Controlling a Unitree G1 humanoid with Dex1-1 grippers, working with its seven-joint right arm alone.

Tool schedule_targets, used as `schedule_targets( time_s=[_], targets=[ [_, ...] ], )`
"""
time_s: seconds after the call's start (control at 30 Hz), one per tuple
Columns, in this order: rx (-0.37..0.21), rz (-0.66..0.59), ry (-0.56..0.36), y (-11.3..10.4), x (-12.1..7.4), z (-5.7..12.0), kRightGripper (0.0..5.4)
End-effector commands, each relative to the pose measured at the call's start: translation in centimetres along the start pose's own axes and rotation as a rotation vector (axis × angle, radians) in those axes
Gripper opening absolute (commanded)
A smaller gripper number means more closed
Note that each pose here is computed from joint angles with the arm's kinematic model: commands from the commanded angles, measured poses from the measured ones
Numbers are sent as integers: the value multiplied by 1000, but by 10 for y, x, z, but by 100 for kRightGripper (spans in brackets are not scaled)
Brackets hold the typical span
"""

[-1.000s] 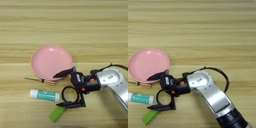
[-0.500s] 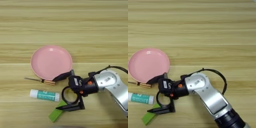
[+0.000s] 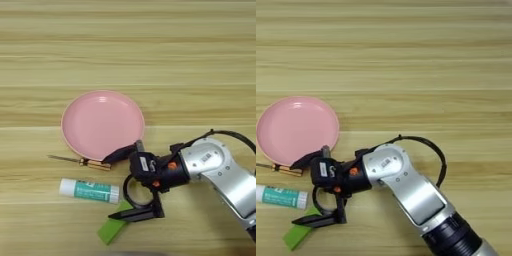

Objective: Move the objects on the table

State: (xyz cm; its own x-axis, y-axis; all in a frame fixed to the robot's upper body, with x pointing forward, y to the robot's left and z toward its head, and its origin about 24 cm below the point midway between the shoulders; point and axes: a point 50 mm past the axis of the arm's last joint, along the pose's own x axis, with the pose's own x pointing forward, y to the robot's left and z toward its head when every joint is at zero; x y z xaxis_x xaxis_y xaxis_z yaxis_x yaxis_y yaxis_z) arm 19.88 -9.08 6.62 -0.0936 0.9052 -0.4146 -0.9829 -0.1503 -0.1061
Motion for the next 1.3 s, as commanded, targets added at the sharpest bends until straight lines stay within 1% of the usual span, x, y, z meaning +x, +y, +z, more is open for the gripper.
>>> schedule_targets(
  time_s=[0.03, 0.37, 0.57, 0.8, 1.13, 1.3],
  targets=[
    [-85, -56, 5, -13, -4, 12, 538],
    [-81, -49, 65, -14, 0, 0, 538],
    [-89, -52, 84, -15, 2, -2, 538],
    [-91, -47, 82, -14, 4, -3, 538],
    [-84, -35, 104, -13, 8, -7, 538],
    [-79, -36, 134, -13, 11, -10, 496]
  ],
)
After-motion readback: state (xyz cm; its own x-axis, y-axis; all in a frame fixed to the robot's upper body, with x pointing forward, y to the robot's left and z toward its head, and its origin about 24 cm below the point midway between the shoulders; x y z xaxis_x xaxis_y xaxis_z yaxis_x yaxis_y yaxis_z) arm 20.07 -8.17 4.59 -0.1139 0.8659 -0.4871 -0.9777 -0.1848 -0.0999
